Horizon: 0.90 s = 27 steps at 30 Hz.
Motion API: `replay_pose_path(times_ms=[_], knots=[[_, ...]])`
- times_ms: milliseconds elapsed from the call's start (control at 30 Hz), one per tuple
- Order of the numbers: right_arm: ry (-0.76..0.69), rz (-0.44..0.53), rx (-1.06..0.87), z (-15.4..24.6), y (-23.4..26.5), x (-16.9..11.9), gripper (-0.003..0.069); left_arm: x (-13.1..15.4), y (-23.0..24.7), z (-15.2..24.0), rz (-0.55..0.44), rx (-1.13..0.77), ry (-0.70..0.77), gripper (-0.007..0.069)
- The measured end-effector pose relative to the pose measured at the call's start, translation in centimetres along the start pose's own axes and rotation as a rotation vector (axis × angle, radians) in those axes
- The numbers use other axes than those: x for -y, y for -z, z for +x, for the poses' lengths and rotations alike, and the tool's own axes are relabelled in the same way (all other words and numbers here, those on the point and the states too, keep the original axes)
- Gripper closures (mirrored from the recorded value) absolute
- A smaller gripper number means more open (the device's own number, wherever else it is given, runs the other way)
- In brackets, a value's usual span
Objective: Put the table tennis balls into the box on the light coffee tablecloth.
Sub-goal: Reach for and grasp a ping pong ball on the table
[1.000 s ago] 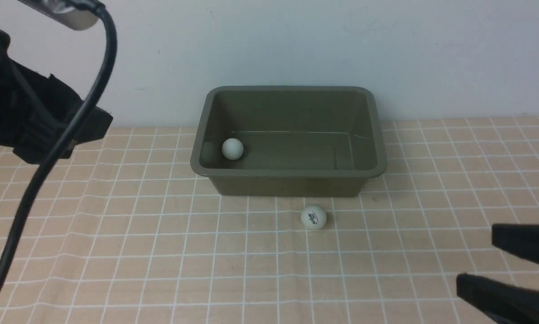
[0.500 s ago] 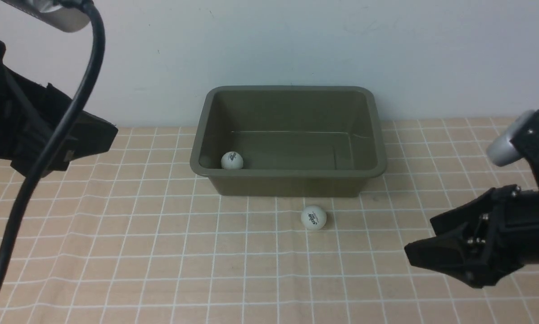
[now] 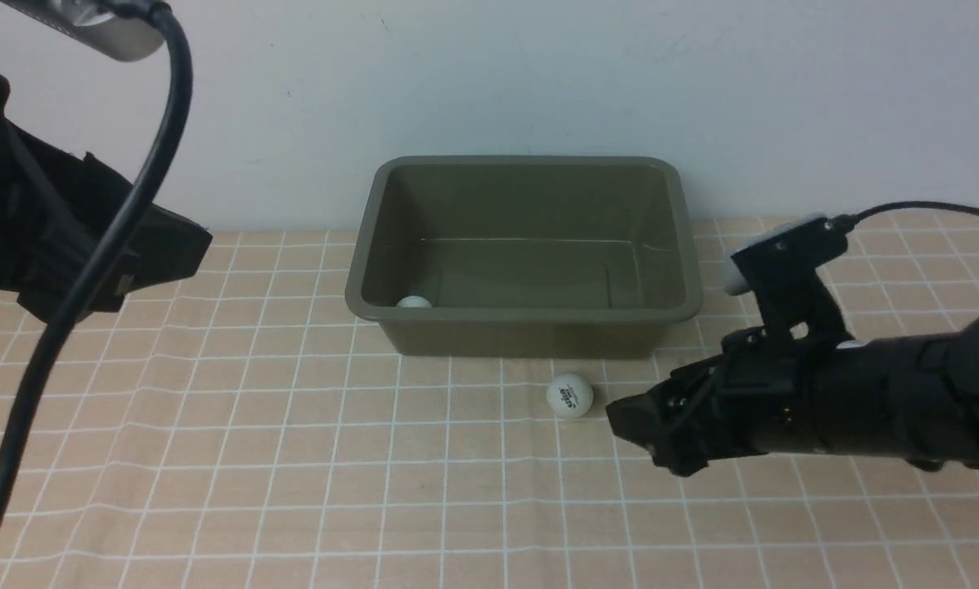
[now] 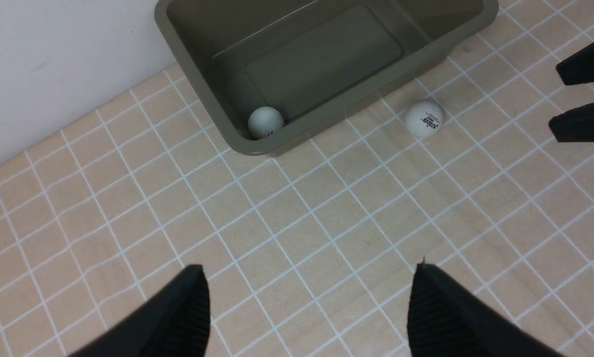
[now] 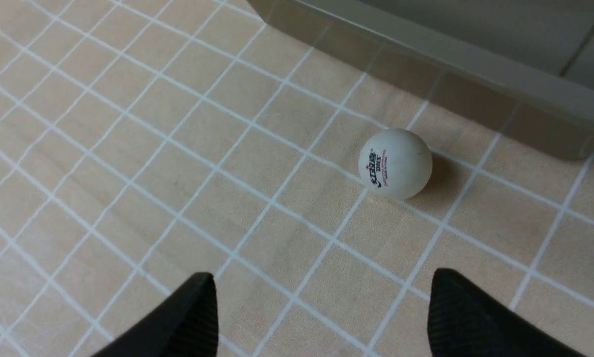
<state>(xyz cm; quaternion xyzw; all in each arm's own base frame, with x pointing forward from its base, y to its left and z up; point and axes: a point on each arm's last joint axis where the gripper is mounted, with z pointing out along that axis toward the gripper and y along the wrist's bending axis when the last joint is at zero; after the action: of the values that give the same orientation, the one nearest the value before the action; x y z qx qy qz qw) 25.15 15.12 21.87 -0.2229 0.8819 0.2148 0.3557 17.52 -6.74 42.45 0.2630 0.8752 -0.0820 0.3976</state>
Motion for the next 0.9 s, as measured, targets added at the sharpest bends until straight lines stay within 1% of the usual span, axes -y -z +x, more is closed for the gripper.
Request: replay_pose_path(times_ms=[133,300,400,800,900], knots=[[-0.039,-0.001,-0.054,0.0,-3.1,0.3,0.0142,0.0,0.0,0.0,-0.001,-0.003,-0.005,0.0181],[-0.082,0.014,-0.081,-0.3,-5.9,0.9,0.012,0.1,0.0,0.2,0.007,-0.026,-0.008,0.0181],[-0.103,0.024,-0.081,-0.8,-7.3,1.3,0.0118,0.1,0.0,0.4,0.013,-0.045,-0.011,0.0181],[-0.124,0.043,-0.09,-1.4,-10.9,2.2,0.0117,0.1,0.0,0.5,0.015,-0.052,-0.012,0.0181],[-0.114,0.067,-0.09,-1.3,-11.3,2.6,0.0117,0.1,0.0,0.5,0.015,-0.052,-0.012,0.0181]])
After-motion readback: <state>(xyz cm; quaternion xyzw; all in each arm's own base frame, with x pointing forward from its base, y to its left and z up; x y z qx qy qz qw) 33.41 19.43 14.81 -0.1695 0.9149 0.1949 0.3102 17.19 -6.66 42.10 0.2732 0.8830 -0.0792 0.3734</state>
